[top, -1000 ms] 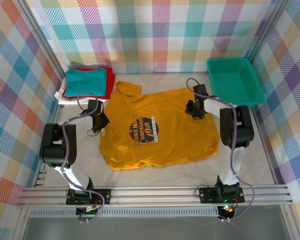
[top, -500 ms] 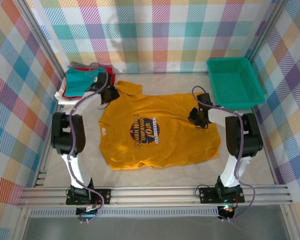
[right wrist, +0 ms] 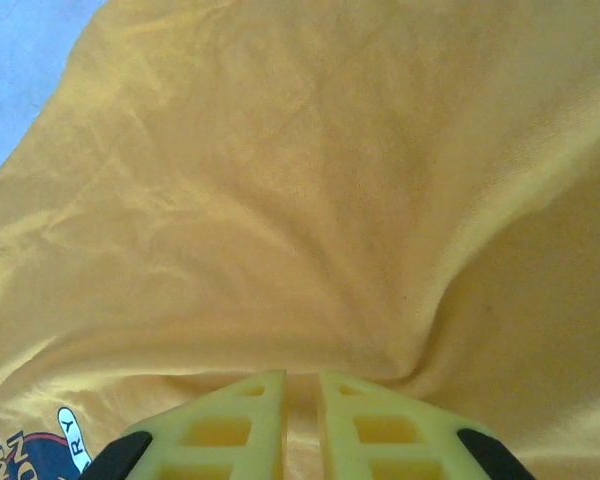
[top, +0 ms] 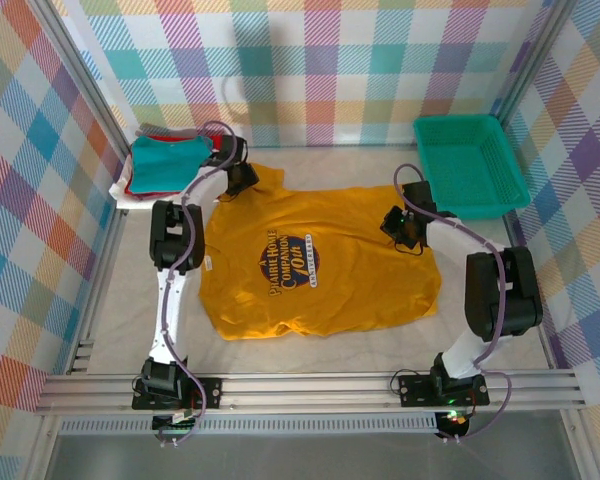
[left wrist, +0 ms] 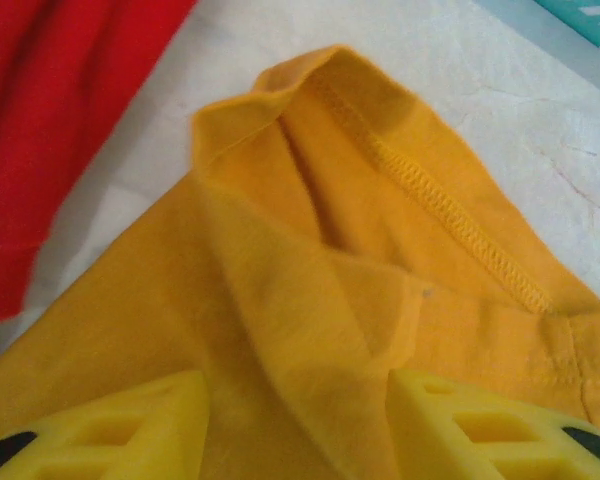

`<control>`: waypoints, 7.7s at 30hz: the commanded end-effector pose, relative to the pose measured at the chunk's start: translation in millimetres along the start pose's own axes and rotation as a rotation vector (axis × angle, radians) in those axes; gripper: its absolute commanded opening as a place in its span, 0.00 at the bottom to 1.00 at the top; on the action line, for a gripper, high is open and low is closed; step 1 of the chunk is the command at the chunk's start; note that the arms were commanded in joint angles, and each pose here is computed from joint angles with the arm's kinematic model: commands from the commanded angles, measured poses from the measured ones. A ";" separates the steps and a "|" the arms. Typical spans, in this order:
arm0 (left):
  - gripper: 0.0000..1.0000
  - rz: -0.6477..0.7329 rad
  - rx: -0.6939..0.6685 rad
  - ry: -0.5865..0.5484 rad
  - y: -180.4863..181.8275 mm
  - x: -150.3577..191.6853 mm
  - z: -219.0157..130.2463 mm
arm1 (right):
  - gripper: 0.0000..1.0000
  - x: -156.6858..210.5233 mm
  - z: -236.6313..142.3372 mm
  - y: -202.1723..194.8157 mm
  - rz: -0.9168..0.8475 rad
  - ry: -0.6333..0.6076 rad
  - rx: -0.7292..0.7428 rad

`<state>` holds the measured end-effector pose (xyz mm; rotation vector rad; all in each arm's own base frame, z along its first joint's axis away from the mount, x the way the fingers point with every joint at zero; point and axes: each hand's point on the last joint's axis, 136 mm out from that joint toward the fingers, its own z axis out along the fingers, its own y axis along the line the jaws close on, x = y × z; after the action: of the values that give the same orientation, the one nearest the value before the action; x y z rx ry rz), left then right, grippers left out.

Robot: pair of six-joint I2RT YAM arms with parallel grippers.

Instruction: Fold and stack the t-shirts

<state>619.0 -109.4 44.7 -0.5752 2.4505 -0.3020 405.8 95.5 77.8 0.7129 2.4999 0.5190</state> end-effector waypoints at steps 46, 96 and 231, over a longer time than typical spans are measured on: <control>0.41 0.058 0.061 -0.049 47.2 78.3 -147.6 | 0.05 8.6 -10.0 30.6 -0.362 0.073 0.069; 0.60 0.040 0.047 -0.148 68.5 74.3 -267.2 | 0.37 1.7 -109.7 56.0 -0.284 -0.087 -0.102; 0.00 0.113 0.012 0.224 71.0 198.9 -184.3 | 0.00 77.6 -76.7 -133.6 0.115 0.110 0.121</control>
<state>351.5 -138.6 37.8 -0.3872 2.7488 -0.3988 251.6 20.7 40.7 0.9261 2.6334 0.4775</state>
